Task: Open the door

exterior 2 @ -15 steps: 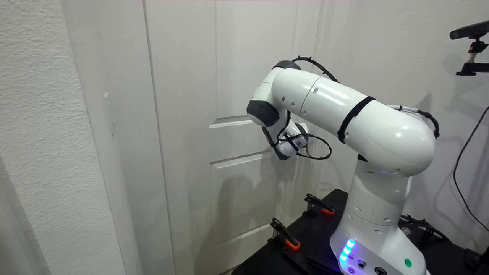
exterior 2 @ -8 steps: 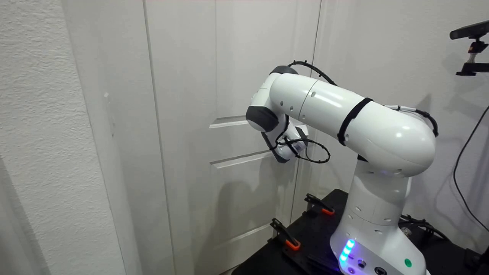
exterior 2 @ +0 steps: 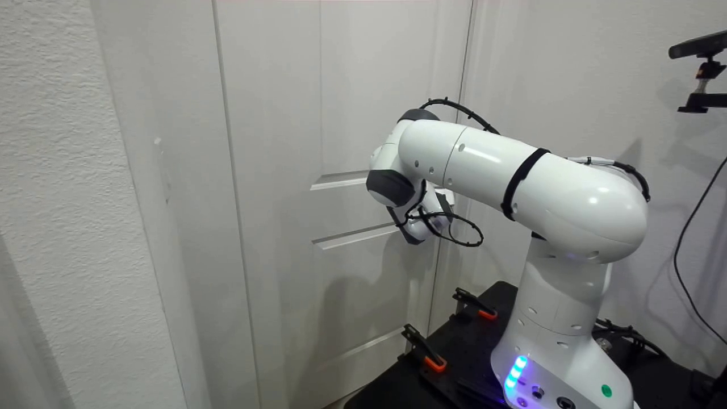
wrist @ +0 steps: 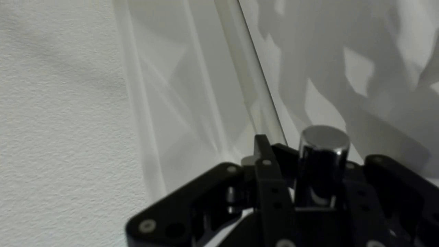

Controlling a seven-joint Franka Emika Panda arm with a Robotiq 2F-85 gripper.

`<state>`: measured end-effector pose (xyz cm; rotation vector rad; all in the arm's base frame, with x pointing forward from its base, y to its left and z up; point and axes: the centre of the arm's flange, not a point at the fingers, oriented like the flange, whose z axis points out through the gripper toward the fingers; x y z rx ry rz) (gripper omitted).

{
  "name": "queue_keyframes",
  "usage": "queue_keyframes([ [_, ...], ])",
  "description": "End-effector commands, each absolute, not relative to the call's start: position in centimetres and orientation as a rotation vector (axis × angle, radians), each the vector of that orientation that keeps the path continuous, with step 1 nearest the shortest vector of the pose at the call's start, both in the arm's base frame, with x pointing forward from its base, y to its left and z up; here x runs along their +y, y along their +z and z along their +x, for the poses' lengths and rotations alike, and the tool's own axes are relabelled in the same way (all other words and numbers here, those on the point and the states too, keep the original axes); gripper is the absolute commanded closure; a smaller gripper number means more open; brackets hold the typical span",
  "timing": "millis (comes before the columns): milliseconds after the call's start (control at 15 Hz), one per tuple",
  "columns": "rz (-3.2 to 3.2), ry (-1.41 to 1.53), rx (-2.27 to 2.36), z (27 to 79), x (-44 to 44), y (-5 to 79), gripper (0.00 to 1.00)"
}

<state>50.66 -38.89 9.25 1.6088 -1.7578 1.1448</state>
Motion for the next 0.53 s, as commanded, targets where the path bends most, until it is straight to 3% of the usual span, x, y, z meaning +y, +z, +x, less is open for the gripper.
queue_keyframes([
  [0, 1.584, 1.134, -1.779, 52.1, -40.5, 7.3, 0.99],
  [467, 1.610, 1.150, -1.798, 55.8, -41.0, 7.1, 0.99],
])
